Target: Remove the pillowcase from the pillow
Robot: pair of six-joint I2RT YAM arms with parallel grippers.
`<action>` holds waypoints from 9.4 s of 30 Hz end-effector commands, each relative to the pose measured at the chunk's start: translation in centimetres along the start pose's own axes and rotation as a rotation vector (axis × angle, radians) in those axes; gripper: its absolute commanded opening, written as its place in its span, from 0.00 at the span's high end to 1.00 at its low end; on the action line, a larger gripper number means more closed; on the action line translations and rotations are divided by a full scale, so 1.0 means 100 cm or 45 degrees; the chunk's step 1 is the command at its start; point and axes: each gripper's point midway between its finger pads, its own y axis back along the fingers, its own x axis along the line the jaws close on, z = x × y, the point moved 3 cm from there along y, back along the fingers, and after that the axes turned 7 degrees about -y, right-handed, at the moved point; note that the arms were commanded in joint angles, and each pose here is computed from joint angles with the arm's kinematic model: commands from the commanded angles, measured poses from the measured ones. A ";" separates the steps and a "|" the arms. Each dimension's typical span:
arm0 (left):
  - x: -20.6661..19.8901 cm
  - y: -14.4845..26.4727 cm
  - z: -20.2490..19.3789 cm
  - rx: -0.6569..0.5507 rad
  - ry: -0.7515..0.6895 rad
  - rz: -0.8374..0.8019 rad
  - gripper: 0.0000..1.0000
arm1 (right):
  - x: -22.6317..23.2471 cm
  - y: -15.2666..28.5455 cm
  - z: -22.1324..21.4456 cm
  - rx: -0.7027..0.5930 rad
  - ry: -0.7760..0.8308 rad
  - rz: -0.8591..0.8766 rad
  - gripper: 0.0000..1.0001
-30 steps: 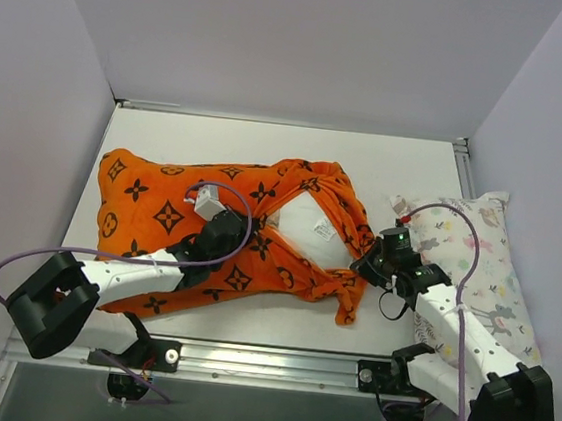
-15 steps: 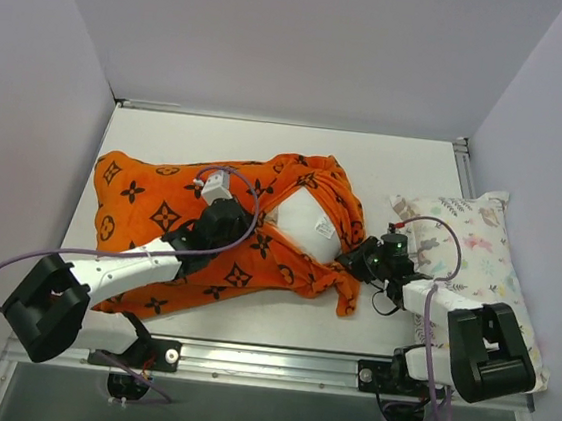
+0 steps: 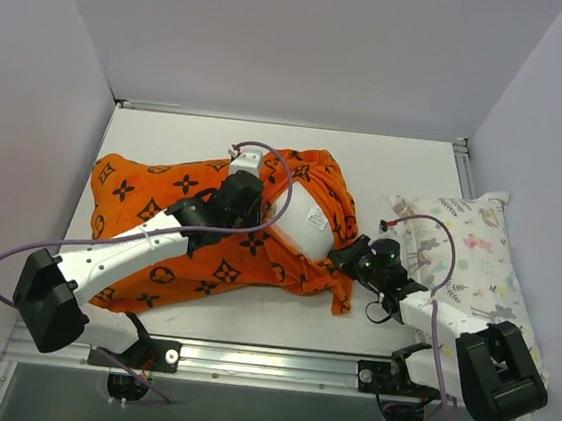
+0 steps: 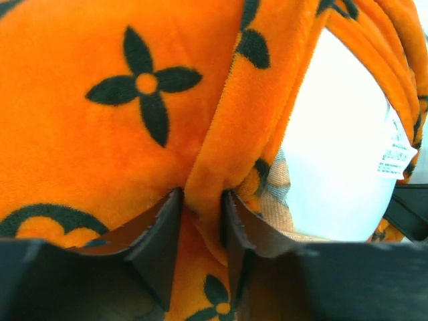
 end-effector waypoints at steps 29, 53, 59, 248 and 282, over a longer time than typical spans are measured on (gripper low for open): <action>-0.143 0.013 0.022 -0.036 -0.464 -0.231 0.07 | 0.035 0.017 0.005 -0.048 0.082 0.063 1.00; -0.112 -0.087 -0.038 0.226 -0.527 0.002 1.00 | 0.030 0.032 0.017 -0.099 0.165 -0.068 1.00; -0.083 -0.054 0.038 0.048 -0.352 0.073 1.00 | 0.009 0.041 0.033 -0.169 0.206 -0.340 1.00; 0.058 0.142 -0.049 0.016 0.269 0.028 0.14 | 0.203 0.072 0.046 0.041 0.495 0.136 1.00; 0.121 0.088 0.009 -0.072 0.332 0.294 1.00 | 0.208 0.090 0.090 -0.072 0.436 0.114 1.00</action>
